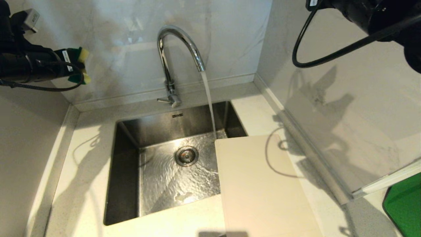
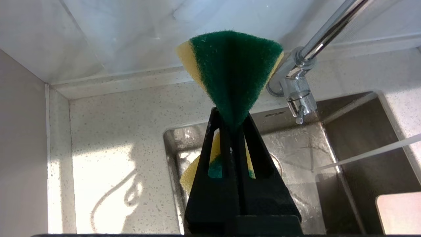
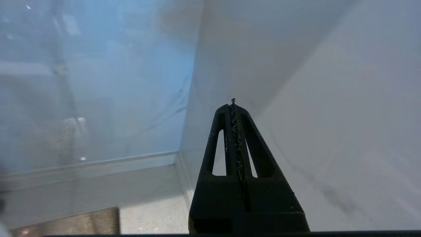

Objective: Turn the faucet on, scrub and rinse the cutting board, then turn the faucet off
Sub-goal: Put down the cleaning cloth

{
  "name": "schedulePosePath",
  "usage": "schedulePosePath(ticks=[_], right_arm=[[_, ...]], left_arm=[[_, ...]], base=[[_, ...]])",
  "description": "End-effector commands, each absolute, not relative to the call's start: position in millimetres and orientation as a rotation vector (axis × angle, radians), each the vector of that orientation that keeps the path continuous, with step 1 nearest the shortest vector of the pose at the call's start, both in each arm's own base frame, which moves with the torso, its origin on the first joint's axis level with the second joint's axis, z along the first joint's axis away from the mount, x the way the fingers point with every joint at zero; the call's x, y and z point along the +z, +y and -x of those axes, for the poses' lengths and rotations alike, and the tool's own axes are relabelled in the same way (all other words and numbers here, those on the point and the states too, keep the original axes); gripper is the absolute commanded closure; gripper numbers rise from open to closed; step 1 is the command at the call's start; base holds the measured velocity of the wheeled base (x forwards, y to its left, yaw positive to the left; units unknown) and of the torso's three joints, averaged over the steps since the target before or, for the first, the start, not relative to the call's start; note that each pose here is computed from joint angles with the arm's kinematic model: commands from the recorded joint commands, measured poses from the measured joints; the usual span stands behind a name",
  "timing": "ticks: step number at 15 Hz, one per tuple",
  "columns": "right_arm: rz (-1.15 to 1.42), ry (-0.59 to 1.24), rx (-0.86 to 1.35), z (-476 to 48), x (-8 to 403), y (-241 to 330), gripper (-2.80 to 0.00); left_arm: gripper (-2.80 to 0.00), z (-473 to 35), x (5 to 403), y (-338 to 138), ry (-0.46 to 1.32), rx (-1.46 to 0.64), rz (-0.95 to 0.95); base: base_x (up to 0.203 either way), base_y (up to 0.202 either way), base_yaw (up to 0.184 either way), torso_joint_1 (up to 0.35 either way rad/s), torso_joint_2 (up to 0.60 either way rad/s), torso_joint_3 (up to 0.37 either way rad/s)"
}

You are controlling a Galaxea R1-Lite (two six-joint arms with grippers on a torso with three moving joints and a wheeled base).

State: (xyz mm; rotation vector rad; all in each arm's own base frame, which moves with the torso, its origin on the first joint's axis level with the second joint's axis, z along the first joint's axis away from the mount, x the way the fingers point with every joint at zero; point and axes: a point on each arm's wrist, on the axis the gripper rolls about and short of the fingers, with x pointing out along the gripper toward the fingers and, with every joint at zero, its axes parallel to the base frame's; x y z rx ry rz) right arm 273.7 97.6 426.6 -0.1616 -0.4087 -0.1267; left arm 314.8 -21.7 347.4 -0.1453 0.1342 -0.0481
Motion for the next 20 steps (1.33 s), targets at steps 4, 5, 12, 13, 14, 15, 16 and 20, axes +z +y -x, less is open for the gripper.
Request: schedulePosePath(ticks=[4,5,12,13,14,15,16,20], right_arm=[[0.127,-0.435,-0.151,-203,431,64,0.00],[0.120,-0.421,-0.162,-196,425,58,0.00],[0.056,-0.352,-0.188,-153,385,33,0.00],[0.059,-0.336,-0.168,-151,378,33,0.00],[0.075,-0.313,-0.121,-146,366,33,0.00],[0.095,-0.296,-0.051,-137,352,33,0.00],[0.117,-0.280,0.019,-128,339,32,0.00],[0.200,-0.220,0.055,-99,294,19,0.00]], left_arm=[[0.00,-308,352,-27,0.123,-0.054,0.145],[0.00,-307,352,-28,0.121,-0.055,0.145],[0.00,-303,352,-36,0.123,-0.081,0.152],[0.00,-302,352,-39,0.125,-0.081,0.150],[0.00,-302,352,-42,0.124,-0.078,0.149],[0.00,-301,351,-42,0.125,-0.077,0.149],[0.00,-302,350,-42,0.128,-0.076,0.149],[0.00,-302,346,-42,0.138,-0.078,0.151]], base=[[0.000,0.000,0.000,0.000,0.00,0.000],[0.000,0.000,0.000,0.000,0.00,0.000],[0.000,0.000,0.000,0.000,0.00,0.000],[0.000,0.000,0.000,0.000,0.00,0.000],[0.000,0.000,0.000,0.000,0.00,0.000],[0.000,0.000,0.000,0.000,0.00,0.000],[0.000,0.000,0.000,0.000,0.00,0.000],[0.000,0.000,0.000,0.000,0.00,0.000]])
